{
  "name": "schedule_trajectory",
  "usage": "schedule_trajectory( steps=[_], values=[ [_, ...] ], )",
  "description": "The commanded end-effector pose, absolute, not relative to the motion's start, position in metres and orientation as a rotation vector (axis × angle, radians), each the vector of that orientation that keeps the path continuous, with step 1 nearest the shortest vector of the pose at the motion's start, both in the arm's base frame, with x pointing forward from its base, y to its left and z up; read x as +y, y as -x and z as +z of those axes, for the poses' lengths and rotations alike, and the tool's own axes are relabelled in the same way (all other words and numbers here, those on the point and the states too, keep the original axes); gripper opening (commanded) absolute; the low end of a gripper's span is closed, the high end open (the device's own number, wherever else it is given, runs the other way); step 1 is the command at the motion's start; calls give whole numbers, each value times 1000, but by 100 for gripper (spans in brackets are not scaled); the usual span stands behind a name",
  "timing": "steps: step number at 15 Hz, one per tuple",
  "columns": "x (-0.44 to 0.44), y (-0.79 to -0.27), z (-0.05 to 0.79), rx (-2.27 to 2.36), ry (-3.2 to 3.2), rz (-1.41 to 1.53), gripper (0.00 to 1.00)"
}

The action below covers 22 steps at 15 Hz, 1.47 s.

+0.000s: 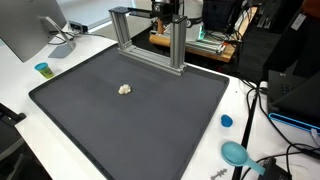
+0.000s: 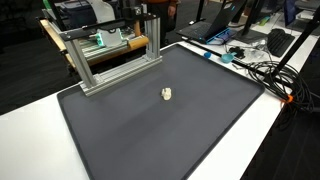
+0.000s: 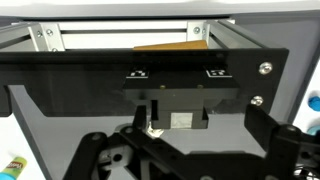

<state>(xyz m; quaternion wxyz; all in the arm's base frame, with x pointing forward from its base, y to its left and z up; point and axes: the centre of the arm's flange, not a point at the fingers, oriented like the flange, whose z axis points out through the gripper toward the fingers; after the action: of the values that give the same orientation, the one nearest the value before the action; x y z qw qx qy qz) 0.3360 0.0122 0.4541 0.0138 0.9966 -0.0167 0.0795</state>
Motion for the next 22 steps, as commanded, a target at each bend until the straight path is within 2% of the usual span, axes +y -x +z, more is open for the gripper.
schedule_trajectory(
  steps=[1,5,9,14,15,16,19,20,21,22],
  values=[
    [13,-347,445,-64,-3116,250,100],
    [11,-352,435,-88,-3112,189,100],
    [4,-354,428,-148,-3122,128,88],
    [-4,-357,427,-158,-3131,101,86],
    [-4,-357,427,-160,-3131,103,77],
    [-5,-356,428,-160,-3130,105,60],
    [-8,-355,432,-143,-3130,112,38],
    [-10,-354,433,-144,-3129,115,35],
    [-11,-353,433,-144,-3130,116,35],
    [-13,-352,434,-145,-3130,122,54]
  ],
)
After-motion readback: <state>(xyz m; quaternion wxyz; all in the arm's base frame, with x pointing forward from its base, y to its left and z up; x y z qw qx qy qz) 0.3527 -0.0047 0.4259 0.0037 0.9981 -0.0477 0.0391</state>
